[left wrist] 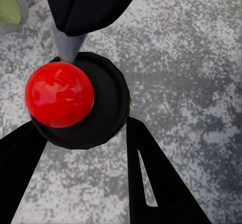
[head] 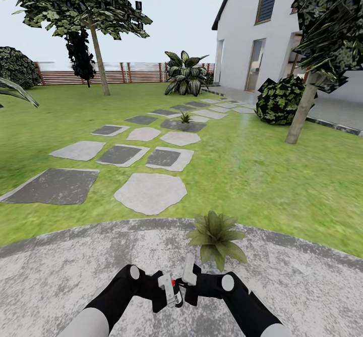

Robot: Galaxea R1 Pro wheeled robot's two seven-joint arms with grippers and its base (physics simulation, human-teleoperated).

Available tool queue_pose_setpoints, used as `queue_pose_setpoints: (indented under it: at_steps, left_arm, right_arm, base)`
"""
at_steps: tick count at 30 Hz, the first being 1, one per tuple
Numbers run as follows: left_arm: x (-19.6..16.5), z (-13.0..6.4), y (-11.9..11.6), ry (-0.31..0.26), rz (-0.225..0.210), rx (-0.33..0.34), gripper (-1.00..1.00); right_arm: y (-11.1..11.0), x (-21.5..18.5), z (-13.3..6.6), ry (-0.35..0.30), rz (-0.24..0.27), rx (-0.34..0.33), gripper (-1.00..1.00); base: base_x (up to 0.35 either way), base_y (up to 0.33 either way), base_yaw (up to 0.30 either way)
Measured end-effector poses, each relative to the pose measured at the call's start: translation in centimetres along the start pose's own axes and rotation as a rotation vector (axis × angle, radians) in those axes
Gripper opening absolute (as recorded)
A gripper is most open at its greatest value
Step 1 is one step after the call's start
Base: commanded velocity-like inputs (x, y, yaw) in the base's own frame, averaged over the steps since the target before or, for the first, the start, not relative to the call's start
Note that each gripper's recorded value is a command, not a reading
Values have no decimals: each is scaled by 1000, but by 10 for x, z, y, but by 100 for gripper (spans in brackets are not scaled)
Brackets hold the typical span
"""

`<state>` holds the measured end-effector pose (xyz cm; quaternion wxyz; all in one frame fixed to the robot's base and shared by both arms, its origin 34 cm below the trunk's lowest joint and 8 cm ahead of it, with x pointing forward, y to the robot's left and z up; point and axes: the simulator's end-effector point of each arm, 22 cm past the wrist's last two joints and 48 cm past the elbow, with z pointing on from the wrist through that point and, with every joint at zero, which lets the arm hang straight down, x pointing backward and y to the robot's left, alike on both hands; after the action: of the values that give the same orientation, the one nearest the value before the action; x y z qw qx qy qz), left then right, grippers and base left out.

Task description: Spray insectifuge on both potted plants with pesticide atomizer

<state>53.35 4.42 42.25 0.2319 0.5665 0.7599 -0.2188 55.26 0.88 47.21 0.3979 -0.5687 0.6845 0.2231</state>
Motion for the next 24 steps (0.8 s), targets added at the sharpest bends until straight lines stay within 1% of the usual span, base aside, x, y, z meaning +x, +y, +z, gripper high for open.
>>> queue_pose_setpoints:
  at_steps: [16, 22, 24]
  left_arm:
    - [-1, 0, 0, -7, -3, 1, -100]
    - [8, 0, -1, 7, -9, 5, -100]
    - [17, -4, 2, 24, -9, -1, -100]
  right_arm:
    - [0, 0, 0, 1, -1, 0, -100]
    - [0, 0, 0, 1, -1, 0, -100]
    - [0, 0, 0, 1, -1, 0, -100]
  base:
    - [0, 0, 0]
    - [0, 0, 0]
    - [0, 0, 0]
